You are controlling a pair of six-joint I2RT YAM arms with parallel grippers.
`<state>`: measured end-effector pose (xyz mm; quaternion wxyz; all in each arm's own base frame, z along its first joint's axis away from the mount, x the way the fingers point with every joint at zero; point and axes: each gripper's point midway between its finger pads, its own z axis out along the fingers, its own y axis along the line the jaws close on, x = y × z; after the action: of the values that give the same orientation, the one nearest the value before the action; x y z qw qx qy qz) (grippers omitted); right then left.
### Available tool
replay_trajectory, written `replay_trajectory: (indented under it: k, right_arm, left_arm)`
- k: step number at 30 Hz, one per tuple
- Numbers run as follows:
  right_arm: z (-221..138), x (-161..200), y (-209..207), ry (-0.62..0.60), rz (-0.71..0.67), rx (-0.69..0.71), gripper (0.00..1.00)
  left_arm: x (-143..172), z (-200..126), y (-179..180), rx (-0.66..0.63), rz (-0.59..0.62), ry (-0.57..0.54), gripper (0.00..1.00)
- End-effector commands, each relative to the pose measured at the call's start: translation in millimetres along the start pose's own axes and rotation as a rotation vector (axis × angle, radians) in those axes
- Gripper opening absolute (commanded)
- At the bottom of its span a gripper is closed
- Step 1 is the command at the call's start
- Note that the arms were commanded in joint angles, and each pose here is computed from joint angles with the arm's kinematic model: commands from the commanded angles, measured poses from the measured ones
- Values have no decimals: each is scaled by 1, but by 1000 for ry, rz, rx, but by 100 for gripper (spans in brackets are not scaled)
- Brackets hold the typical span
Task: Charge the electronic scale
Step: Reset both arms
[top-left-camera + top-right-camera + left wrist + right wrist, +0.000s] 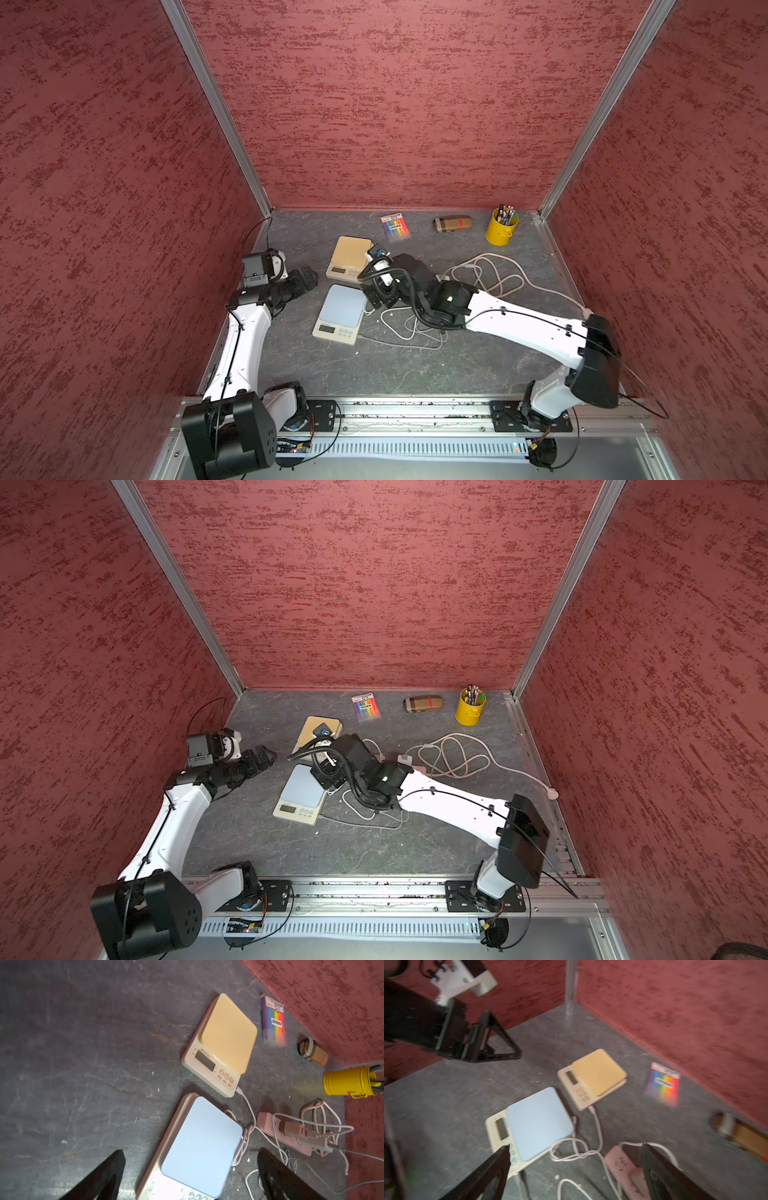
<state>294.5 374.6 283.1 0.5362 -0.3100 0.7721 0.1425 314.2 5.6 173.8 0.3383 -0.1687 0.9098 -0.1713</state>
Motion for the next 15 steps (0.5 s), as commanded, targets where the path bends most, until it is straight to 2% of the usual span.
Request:
replay_trajectory:
  k: [1, 2, 3, 6, 9, 11, 13, 15]
  right_arm:
    - [-46, -33, -103, -254, 1, 434, 99]
    - [-62, -22, -143, -319, 14, 563, 99]
    - [-74, -9, -178, -330, 52, 651, 99]
    - [-91, 36, -266, -283, 232, 759, 99]
    - [-103, 81, -297, -283, 193, 846, 99]
    - [-106, 113, -306, -256, 152, 905, 99]
    - [-105, 144, -318, -234, 198, 927, 99]
    - [-108, 166, -322, -276, 245, 910, 99]
  left_arm:
    - [-30, -3, -8, -64, 262, -151, 100]
    - [-36, 1, -4, -91, 299, -212, 100]
    - [-40, 4, -2, -81, 291, -271, 100]
    - [-46, 8, 1, -9, 290, -407, 100]
    - [-46, 25, 9, -10, 292, -476, 100]
    - [-41, 43, 11, -9, 309, -443, 100]
    - [-34, 62, 10, -14, 355, -402, 100]
    - [-31, 76, 9, -13, 370, -392, 100]
